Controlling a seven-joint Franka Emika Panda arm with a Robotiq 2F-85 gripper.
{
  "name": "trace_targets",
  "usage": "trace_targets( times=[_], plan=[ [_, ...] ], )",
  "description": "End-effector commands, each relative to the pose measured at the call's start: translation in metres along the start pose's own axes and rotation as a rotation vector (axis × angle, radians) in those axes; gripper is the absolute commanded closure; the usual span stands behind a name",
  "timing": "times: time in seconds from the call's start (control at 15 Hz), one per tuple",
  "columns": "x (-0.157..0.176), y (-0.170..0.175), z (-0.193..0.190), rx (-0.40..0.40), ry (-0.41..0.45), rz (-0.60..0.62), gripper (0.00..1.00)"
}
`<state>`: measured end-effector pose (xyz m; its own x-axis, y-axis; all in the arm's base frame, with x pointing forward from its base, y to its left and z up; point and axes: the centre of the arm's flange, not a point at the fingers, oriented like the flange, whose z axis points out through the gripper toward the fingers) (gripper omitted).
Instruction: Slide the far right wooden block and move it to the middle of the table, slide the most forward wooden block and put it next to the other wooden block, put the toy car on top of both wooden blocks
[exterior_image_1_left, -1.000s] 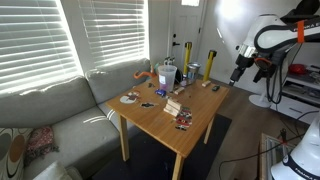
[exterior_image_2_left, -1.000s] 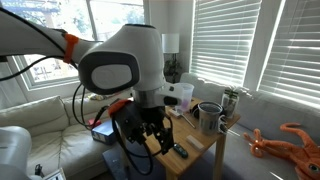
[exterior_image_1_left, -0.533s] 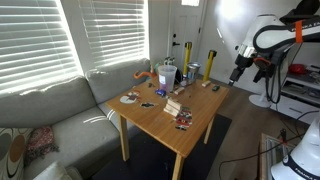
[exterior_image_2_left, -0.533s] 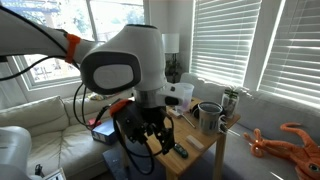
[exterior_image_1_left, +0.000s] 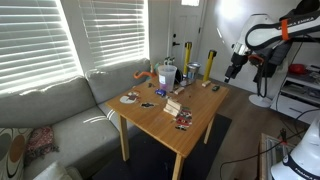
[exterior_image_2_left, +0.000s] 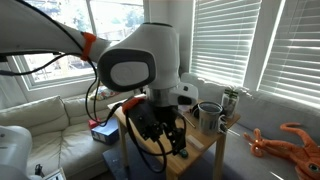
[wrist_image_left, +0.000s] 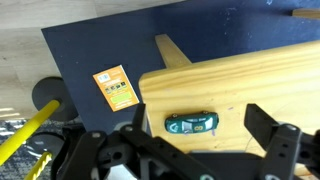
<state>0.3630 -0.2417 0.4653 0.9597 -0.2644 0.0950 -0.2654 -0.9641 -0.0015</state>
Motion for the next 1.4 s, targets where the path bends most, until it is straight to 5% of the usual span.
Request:
trace_targets(
  times=[0.0,0.53,1.33],
  plan=[
    [0.05,0.008,-0.001,-0.042,-0.013,0.007,0.0],
    [0.109,0.002,0.041,0.016,-0.057,0.022,0.0],
    [0.129,-0.004,0.077,0.035,-0.067,-0.019,0.0]
  ],
)
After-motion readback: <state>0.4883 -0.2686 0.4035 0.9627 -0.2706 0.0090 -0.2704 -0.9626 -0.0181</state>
